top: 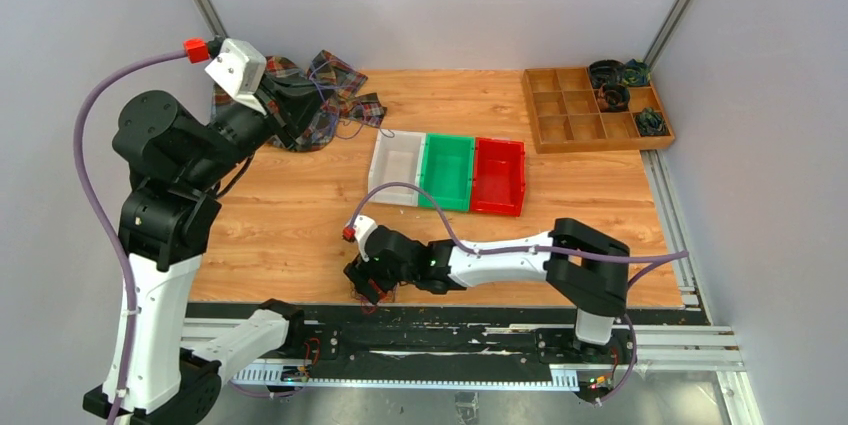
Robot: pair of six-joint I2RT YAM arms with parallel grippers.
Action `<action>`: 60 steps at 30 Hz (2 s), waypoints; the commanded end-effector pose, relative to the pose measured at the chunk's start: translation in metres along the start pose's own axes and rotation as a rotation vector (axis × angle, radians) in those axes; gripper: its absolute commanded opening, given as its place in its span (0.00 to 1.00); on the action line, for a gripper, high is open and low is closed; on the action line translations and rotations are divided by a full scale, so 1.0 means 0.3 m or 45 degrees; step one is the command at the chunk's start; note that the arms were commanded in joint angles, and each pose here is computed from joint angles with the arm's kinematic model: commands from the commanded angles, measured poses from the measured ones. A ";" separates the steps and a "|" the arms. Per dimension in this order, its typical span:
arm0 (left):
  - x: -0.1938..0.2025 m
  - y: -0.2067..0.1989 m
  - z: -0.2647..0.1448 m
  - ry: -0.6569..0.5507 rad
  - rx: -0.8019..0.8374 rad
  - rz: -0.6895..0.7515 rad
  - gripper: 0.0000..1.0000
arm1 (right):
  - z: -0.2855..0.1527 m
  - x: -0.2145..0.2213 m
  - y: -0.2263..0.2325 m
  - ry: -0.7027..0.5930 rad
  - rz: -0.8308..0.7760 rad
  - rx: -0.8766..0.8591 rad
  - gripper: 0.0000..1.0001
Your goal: Untangle the cables
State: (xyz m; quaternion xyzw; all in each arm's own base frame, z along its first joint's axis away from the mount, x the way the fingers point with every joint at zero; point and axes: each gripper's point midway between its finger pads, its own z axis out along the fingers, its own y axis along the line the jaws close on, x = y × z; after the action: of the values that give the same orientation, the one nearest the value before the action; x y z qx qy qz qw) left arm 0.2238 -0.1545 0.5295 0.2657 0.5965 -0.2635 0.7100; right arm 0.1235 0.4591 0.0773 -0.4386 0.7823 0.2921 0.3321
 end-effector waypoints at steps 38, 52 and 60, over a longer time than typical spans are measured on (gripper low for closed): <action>0.358 -0.028 0.235 0.371 0.209 -0.423 0.01 | -0.593 -0.217 -0.616 -0.551 0.537 0.416 0.78; 0.561 0.099 0.349 0.503 0.047 -0.126 0.00 | -0.698 -0.137 -0.784 -0.537 0.675 0.657 0.74; 0.657 0.200 0.407 0.555 -0.052 0.031 0.01 | -0.666 -0.117 -0.795 -0.507 0.720 0.653 0.72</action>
State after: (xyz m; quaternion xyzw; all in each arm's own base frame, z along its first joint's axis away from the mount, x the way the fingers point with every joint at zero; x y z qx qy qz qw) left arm 0.3578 -0.2116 0.3632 0.2922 0.7474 -0.2294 0.5508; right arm 0.2923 0.2276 0.1990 -0.0638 0.8281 0.2588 0.4931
